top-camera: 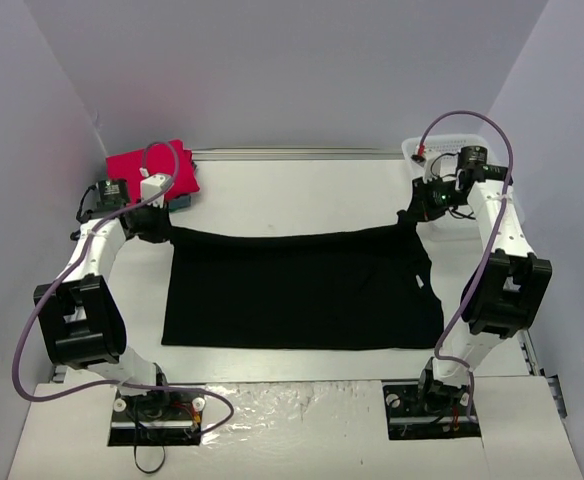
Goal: Fold and stack the t-shirts
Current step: Fold the other side of the tshirt into a rectangle
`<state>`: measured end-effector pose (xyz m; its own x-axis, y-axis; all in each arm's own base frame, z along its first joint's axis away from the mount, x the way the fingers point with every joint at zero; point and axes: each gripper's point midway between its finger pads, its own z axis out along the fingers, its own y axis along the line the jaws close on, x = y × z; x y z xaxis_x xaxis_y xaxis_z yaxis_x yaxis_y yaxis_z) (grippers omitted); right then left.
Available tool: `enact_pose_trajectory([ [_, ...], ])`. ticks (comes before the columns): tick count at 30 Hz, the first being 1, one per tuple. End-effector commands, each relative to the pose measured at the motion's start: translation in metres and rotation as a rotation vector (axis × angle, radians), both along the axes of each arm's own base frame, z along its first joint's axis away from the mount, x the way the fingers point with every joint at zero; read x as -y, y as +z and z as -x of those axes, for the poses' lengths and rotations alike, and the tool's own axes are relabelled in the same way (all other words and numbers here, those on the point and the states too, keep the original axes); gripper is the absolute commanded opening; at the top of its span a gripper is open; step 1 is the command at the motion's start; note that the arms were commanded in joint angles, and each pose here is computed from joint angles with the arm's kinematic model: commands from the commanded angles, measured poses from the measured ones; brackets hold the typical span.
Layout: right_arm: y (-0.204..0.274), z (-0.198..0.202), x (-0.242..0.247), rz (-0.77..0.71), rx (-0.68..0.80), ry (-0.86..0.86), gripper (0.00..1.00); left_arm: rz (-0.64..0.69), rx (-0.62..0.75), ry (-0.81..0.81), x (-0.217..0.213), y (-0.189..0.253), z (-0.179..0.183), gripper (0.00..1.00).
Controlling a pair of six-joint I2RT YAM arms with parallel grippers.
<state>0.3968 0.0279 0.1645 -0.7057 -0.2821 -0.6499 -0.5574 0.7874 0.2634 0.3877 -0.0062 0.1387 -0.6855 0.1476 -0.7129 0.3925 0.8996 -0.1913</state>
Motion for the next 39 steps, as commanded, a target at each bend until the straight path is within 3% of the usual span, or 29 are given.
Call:
enact_pose_trajectory([
  [1, 0.011, 0.034, -0.006, -0.001, -0.037, 0.068, 0.00, -0.021, 0.044, -0.099, 0.006, 0.016, 0.016, 0.02],
  [21, -0.002, 0.100, -0.008, 0.044, -0.146, 0.167, 0.00, -0.026, 0.025, -0.227, 0.019, 0.016, 0.054, 0.02],
  [39, -0.023, 0.127, -0.001, 0.070, -0.214, 0.190, 0.00, -0.075, -0.018, -0.305, 0.018, 0.003, 0.077, 0.02],
])
